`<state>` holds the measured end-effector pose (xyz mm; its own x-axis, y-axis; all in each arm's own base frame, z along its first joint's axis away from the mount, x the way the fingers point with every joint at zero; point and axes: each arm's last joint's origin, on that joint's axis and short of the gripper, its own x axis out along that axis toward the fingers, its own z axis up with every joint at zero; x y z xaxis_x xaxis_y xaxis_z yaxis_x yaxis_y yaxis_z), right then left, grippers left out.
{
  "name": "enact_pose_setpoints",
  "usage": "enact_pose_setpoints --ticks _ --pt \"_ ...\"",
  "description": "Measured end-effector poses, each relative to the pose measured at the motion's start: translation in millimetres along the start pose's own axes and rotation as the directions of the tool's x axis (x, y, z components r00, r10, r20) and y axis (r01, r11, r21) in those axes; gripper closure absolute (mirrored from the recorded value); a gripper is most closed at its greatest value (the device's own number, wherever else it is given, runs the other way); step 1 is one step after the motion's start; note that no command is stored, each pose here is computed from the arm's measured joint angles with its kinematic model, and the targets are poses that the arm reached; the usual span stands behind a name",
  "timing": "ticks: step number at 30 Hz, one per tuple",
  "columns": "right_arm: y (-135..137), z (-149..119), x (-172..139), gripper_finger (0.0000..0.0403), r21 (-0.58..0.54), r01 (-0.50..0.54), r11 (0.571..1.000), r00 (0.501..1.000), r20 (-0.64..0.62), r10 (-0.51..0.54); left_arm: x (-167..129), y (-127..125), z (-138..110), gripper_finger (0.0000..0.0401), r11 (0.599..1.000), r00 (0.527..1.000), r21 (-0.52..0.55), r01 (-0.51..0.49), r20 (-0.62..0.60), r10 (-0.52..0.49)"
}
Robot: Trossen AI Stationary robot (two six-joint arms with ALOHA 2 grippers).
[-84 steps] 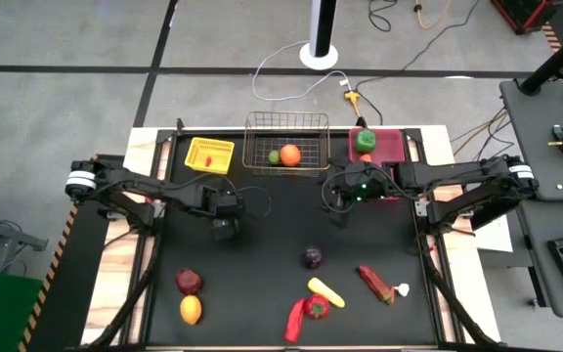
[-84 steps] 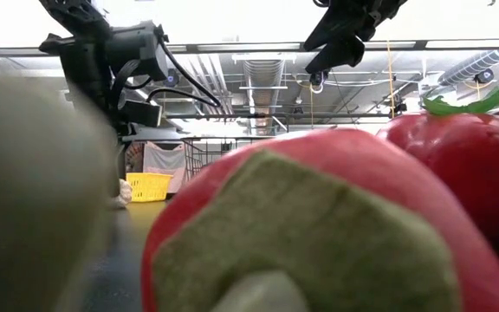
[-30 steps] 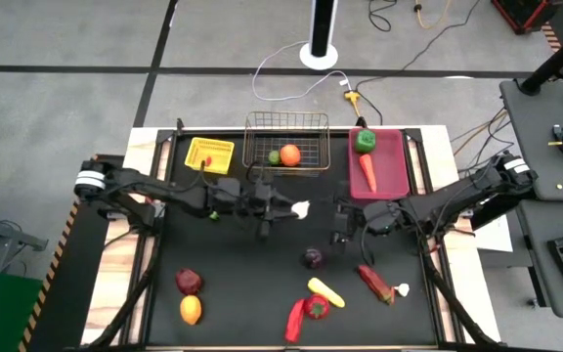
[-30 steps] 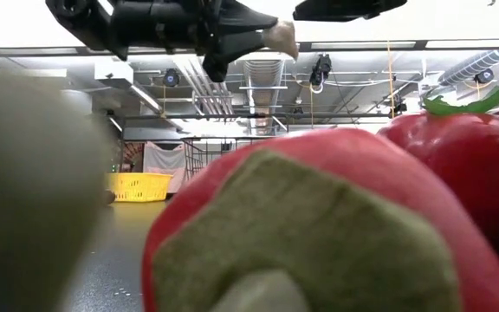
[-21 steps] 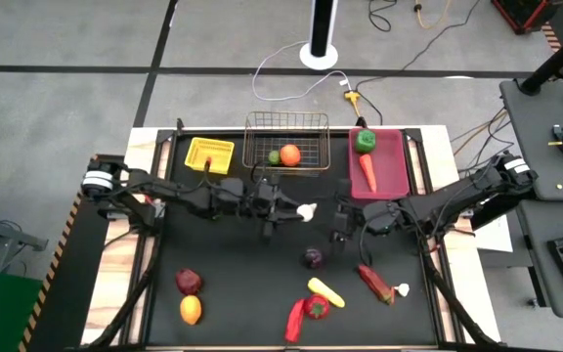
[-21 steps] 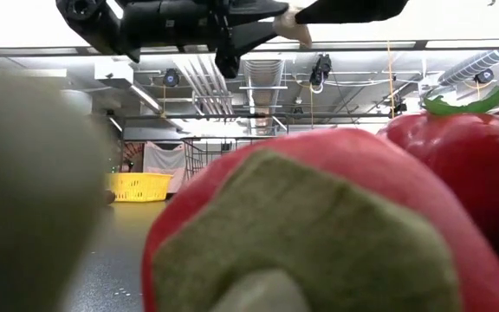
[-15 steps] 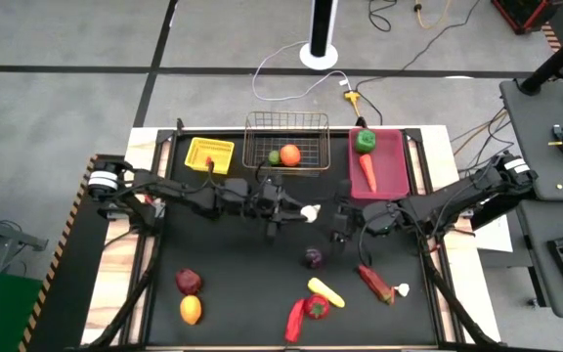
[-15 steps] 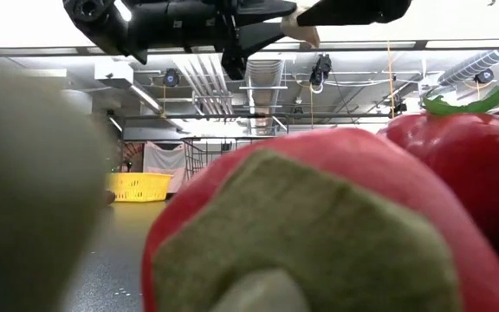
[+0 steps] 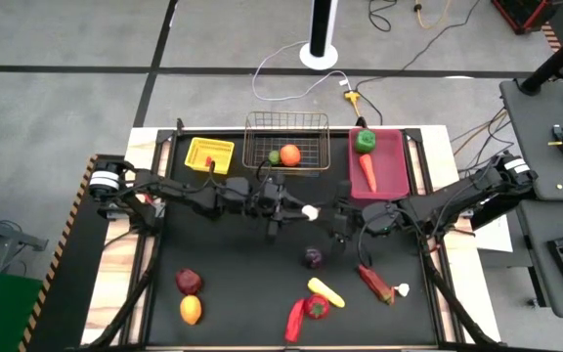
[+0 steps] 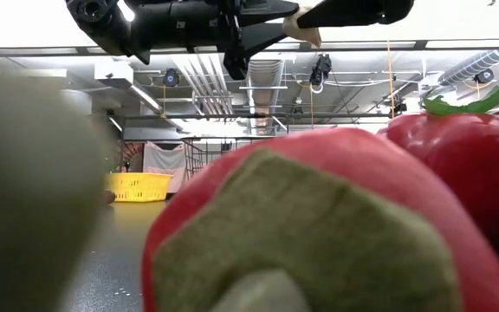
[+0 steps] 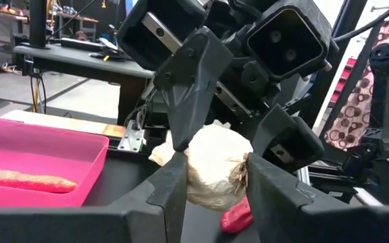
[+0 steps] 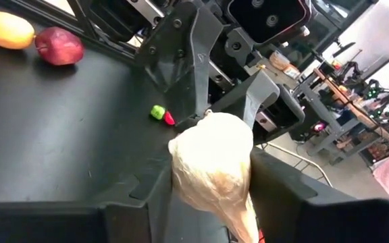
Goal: Sort produce into baskets
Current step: Put the large top white garlic into the pink bin
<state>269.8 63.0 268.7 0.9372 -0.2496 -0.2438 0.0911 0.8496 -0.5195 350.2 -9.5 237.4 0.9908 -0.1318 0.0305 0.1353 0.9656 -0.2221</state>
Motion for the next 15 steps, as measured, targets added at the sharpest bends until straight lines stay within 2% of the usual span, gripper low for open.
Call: enact_pose_setpoints --ticks 3,7,11,15 --pt "0.0 -0.1 0.0 0.0254 0.006 0.000 1.000 1.000 -0.001 0.000 0.0 0.3 -0.2 0.0268 1.000 1.000 -0.014 -0.002 -0.002 0.002" --pt "-1.3 -0.6 -1.1 0.0254 0.033 0.011 0.999 1.000 -0.012 -0.011 -2.8 4.4 2.1 0.0229 1.000 1.000 -0.022 -0.018 -0.027 0.017" --pt "-8.6 0.3 -5.9 0.0254 0.095 0.123 0.988 0.992 -0.047 -0.119 -11.2 11.4 5.2 0.0185 0.998 0.991 -0.015 -0.066 -0.121 0.064" --pt "-26.3 -3.1 -8.8 0.0254 0.182 0.239 0.954 0.966 -0.149 -0.214 -22.8 12.7 6.4 0.0158 0.995 0.965 0.012 -0.103 -0.243 0.103"
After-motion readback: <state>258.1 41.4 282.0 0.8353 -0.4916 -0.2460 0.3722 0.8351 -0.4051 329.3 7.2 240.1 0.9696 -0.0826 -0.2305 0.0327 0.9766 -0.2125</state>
